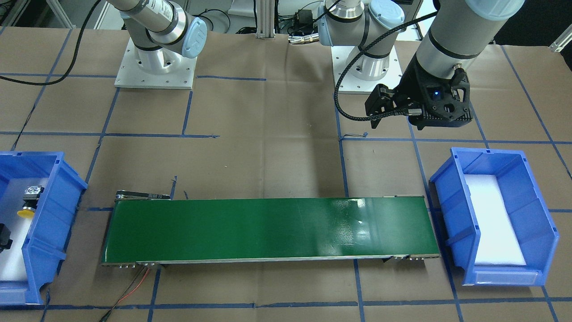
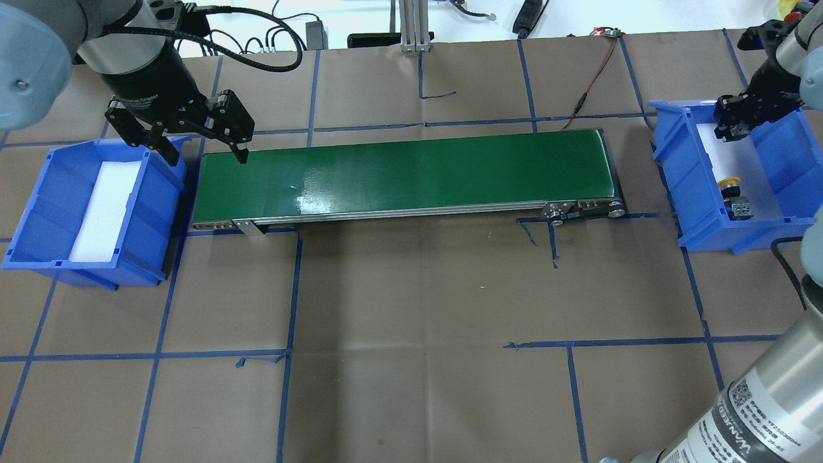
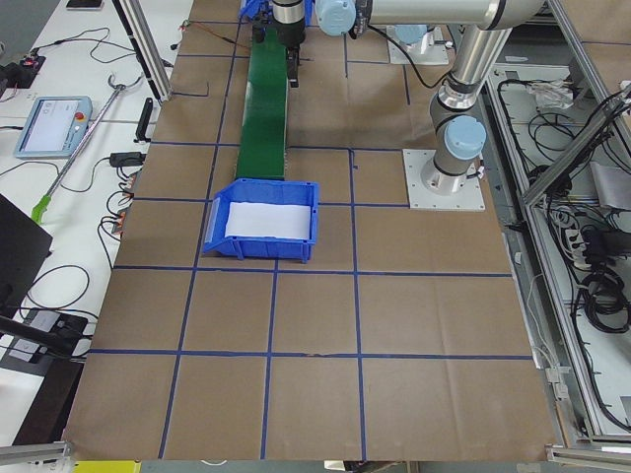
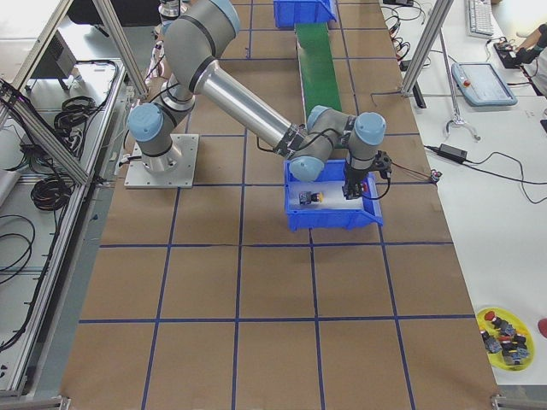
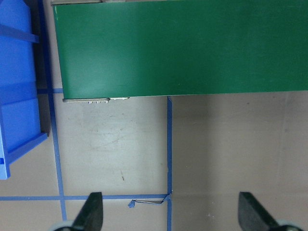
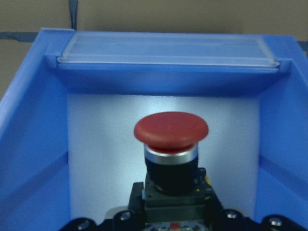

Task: Transport two buttons from left to right
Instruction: 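Lower the red button into the bin and open the right gripper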

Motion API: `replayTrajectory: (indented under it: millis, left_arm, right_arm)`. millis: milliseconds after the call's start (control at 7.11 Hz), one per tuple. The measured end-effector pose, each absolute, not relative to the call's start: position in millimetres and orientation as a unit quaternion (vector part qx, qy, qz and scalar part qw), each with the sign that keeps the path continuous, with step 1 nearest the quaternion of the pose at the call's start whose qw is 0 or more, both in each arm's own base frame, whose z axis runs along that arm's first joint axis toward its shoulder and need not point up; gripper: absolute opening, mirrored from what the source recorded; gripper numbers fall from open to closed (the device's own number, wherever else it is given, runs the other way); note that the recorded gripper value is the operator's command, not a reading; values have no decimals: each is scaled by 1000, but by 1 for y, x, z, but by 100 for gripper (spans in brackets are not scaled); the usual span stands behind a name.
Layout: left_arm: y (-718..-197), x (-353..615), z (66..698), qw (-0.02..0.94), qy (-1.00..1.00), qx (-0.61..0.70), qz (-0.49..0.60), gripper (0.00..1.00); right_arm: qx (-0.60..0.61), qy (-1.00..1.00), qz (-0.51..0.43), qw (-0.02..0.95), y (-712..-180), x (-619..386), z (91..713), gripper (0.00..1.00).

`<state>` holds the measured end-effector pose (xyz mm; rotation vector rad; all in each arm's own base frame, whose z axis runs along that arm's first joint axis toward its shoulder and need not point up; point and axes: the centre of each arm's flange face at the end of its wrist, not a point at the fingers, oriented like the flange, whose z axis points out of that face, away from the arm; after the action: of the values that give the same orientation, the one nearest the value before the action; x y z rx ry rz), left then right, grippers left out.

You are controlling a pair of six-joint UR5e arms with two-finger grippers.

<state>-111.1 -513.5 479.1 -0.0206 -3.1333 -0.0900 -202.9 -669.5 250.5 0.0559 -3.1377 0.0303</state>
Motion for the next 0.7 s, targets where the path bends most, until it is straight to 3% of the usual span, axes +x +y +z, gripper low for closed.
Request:
replayTrajectory:
  millis: [281, 422, 563, 703]
  left_arm:
    - [-513, -111, 479, 4, -1000, -7, -29, 100]
    - [-513, -111, 479, 4, -1000, -7, -29, 100]
    - [-513, -111, 479, 4, -1000, -7, -29, 100]
    - [-513, -111, 479, 4, -1000, -7, -29, 100]
  right_arm:
    - [15, -1000, -7, -7, -665, -201, 231, 12]
    - [14, -1000, -12, -8, -664, -200, 228, 52]
    - [13, -1000, -14, -9, -663, -200, 226, 99]
    - [12, -1000, -15, -10, -663, -200, 225, 100]
